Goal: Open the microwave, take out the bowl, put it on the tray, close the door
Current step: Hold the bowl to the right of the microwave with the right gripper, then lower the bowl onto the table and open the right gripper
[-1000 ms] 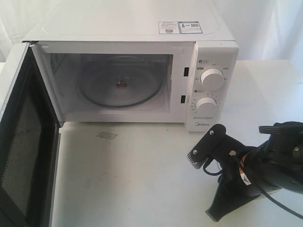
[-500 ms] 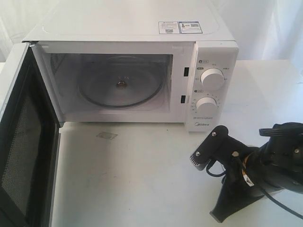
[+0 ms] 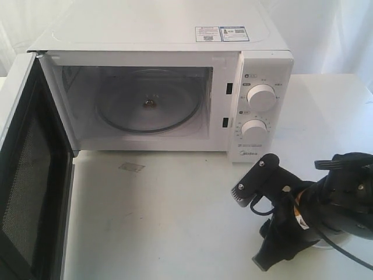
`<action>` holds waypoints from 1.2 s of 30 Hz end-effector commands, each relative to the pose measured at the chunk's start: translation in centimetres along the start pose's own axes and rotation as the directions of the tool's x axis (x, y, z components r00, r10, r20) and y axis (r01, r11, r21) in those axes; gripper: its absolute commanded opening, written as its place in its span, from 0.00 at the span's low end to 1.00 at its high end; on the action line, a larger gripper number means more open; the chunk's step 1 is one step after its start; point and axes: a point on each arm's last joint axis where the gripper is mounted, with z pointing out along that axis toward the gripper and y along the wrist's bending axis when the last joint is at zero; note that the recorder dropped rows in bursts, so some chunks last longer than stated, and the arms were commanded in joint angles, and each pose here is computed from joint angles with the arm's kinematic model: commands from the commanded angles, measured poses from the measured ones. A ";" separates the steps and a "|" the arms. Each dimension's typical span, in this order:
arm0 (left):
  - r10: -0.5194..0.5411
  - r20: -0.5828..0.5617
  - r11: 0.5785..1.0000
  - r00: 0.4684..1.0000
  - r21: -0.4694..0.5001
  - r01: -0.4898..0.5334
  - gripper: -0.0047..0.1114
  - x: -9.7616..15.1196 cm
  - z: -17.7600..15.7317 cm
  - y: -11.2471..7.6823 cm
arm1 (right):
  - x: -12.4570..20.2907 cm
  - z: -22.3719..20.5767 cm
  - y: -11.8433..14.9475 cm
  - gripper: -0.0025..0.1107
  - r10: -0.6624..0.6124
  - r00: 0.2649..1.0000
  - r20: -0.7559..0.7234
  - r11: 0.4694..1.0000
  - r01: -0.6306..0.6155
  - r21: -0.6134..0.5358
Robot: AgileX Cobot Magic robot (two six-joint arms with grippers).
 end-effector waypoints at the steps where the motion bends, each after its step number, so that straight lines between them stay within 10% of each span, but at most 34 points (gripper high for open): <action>1: -0.006 0.000 1.000 1.000 0.001 0.006 0.04 0.1 0.0 0.0 | 0.2 -2.1 -0.8 0.47 0.031 0.998 0.045 0.999 -0.033 0.033; 20: -0.006 0.000 1.000 1.000 0.001 0.006 0.04 0.1 0.0 0.0 | 0.9 -13.6 -1.7 0.40 0.399 0.843 0.361 0.917 -0.363 -0.165; 36: -0.006 0.000 1.000 1.000 0.001 0.006 0.04 0.1 0.0 0.0 | 1.8 -12.3 2.4 0.10 0.345 0.758 0.554 0.914 -0.136 -0.383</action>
